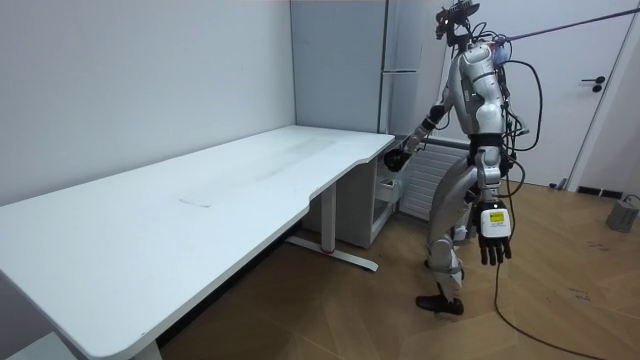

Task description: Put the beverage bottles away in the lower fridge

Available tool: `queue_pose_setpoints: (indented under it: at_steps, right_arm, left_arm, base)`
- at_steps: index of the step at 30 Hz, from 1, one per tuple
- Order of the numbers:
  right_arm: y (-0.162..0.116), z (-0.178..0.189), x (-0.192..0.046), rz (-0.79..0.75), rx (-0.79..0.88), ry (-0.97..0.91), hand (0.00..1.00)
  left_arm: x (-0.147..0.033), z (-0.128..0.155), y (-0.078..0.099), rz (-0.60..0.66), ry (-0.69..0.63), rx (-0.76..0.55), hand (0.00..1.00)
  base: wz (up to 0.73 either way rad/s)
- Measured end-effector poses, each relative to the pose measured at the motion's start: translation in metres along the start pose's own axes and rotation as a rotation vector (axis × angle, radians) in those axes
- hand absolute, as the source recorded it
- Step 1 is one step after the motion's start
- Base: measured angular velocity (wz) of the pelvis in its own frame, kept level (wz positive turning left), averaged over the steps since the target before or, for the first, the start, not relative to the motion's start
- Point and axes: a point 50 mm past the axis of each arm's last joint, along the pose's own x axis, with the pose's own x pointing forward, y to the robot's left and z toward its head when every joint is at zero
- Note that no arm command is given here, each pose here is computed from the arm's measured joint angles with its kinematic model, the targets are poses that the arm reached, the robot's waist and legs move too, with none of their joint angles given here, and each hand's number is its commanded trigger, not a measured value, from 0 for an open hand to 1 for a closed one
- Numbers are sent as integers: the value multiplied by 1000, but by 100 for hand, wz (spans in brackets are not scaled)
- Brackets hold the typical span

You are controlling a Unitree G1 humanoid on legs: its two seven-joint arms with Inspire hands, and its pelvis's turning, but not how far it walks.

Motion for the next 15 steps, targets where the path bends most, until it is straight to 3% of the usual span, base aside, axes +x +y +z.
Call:
queue_pose_setpoints:
  at_steps: [15]
  right_arm:
    - [-6,5,-1,-80,74,-6,100]
  left_arm:
    - [0,0,0,7,2,-1,0]
  base:
    - [0]
